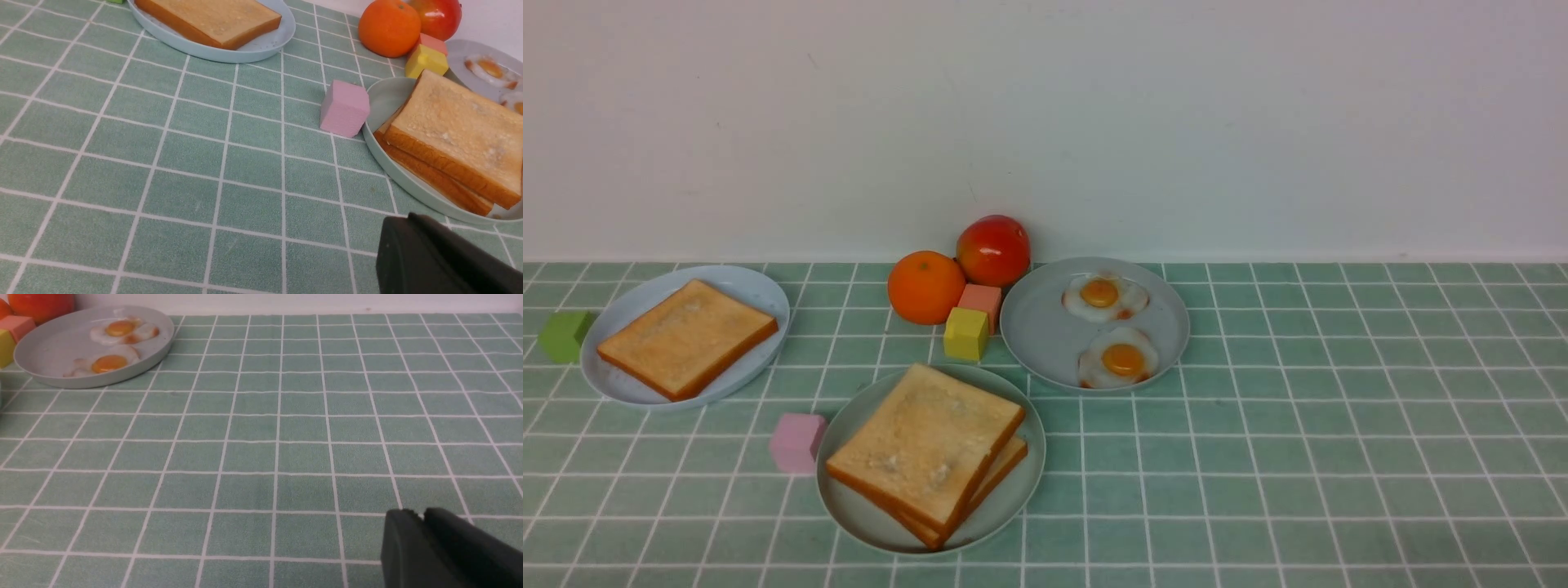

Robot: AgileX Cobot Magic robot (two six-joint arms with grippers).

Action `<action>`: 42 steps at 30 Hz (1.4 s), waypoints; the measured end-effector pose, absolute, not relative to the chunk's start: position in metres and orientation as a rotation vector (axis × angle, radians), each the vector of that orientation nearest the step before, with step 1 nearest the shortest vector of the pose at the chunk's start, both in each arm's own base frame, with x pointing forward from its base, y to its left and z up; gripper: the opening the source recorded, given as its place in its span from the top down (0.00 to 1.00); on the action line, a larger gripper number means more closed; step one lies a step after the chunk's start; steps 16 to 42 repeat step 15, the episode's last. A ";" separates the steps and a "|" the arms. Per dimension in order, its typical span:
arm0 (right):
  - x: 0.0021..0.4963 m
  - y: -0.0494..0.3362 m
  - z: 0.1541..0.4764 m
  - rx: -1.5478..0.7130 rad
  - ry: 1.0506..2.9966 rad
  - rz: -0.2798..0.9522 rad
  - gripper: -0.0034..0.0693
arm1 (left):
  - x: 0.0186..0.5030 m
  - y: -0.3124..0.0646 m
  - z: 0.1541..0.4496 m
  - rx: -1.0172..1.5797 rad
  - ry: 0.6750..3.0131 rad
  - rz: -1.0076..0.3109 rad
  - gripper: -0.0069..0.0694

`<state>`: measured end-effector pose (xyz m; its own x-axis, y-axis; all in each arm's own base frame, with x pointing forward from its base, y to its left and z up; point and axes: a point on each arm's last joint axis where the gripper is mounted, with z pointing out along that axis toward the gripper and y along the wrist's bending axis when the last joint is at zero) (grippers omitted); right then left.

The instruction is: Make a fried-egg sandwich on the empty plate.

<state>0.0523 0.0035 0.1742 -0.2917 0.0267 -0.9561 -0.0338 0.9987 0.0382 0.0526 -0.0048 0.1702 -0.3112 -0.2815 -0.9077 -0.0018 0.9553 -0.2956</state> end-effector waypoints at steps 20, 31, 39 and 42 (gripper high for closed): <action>0.052 0.004 0.174 -0.005 1.866 0.059 0.81 | 0.053 -0.005 0.170 -0.207 1.871 -0.282 0.90; 0.052 0.004 0.174 -0.005 1.866 0.059 0.81 | 0.053 -0.005 0.170 -0.207 1.871 -0.282 0.90; 0.052 0.004 0.174 -0.005 1.866 0.059 0.81 | 0.053 -0.005 0.170 -0.207 1.871 -0.282 0.90; 0.052 0.004 0.174 -0.005 1.866 0.059 0.81 | 0.053 -0.005 0.170 -0.207 1.871 -0.282 0.90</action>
